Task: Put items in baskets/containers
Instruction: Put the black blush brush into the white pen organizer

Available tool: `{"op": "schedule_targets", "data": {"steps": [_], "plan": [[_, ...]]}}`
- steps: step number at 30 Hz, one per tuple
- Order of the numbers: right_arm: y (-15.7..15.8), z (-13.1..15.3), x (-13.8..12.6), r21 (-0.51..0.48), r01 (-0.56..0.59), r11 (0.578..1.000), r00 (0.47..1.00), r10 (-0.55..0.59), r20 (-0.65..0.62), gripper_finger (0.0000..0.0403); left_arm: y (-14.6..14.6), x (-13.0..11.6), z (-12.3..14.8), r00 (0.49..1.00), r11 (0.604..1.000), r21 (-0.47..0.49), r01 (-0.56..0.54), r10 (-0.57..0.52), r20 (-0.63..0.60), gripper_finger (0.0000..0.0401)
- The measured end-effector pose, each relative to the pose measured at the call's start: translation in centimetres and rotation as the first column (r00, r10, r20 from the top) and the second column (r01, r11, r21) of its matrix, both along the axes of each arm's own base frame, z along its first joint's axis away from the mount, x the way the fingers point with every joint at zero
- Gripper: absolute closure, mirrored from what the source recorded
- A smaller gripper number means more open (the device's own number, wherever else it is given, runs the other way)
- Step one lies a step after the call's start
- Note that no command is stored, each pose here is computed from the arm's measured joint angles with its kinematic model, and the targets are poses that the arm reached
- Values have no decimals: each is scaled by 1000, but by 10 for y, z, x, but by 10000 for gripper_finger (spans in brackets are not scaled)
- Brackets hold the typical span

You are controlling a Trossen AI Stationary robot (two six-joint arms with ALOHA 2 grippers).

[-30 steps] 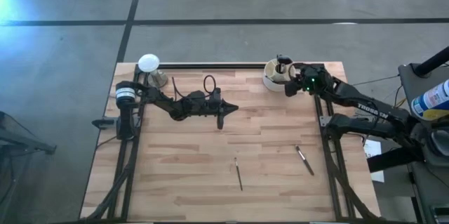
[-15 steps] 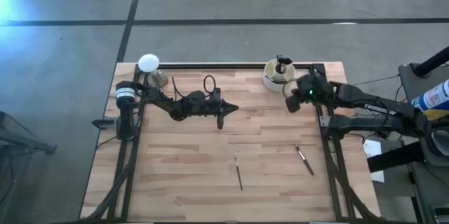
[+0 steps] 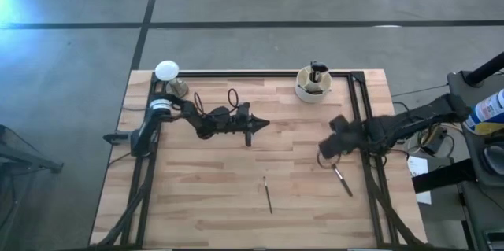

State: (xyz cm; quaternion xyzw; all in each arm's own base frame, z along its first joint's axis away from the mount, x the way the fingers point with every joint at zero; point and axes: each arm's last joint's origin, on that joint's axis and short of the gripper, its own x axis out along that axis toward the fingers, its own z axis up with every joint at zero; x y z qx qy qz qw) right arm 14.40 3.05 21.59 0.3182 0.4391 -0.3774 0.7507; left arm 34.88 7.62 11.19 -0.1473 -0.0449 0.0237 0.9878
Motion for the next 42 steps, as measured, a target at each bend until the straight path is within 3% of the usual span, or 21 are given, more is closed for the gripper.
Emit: {"op": "schedule_targets", "data": {"steps": [6,13,19,23,29,34,42], "plan": [[33,-17,4,174,75,982,991,-53,-126,369,1,2,-5,1000,1000,-5,4,-4,-10,401],[46,-37,9,268,157,951,937,-57,-346,303,0,1,-7,1000,1000,-8,4,-4,-26,401],[50,-44,14,291,196,936,924,-77,-375,243,0,1,-8,999,1000,-7,4,-4,-37,401],[51,-47,17,295,198,935,926,-79,-370,227,0,1,-10,999,1000,-3,3,-4,-50,401],[51,-63,17,239,208,948,897,-88,-433,244,0,1,-10,999,1000,-2,3,-4,-51,401],[56,-76,27,272,153,950,917,-34,-396,284,0,1,-10,999,1000,-1,3,-3,-51,401],[56,-80,27,281,156,947,910,-27,-413,348,0,1,-10,999,1000,-1,3,-3,-51,401]]}}
